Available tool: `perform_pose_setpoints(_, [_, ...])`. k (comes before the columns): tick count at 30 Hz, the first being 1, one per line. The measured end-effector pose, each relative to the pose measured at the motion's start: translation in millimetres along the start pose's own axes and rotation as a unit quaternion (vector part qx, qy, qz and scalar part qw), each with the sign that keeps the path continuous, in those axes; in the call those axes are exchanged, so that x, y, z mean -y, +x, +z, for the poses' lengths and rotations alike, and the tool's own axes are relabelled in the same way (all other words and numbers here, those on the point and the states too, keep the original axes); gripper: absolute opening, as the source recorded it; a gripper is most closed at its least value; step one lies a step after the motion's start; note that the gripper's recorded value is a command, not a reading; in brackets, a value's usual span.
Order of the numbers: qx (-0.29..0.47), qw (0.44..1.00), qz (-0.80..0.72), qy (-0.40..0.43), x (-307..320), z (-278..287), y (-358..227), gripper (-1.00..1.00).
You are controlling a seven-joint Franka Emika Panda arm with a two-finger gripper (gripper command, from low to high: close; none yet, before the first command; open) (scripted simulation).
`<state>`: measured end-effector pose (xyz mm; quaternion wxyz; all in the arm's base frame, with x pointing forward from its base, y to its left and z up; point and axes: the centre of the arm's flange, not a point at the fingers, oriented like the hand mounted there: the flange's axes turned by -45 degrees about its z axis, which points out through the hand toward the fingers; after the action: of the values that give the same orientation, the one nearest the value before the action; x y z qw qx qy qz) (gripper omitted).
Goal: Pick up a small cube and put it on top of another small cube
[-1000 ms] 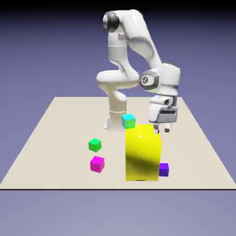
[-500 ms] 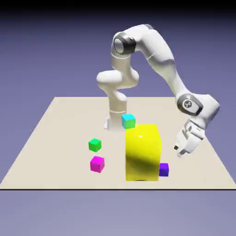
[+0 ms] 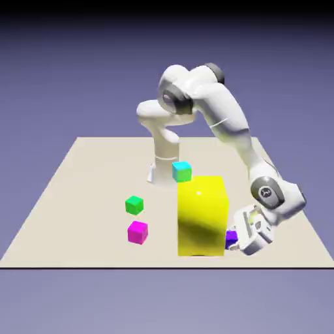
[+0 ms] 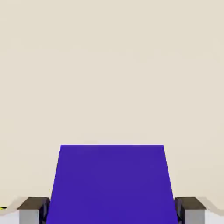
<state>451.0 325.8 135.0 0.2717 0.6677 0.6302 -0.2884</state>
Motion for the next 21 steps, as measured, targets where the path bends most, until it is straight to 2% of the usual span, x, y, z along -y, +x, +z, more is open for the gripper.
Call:
perform_pose_setpoints(8, [-0.152, 0.986, 0.052, 0.047, -75.3, -27.7, -57.3, -1.0])
perform_pose_setpoints(13, [-0.186, 0.963, 0.163, 0.11, -129.0, -21.4, -182.3, -1.0])
perform_pose_setpoints(18, [-0.158, 0.945, 0.235, 0.165, -125.5, -15.9, -264.3, -1.0])
perform_pose_setpoints(21, [-0.112, 0.94, 0.255, 0.198, -102.1, -18.0, -287.3, -1.0])
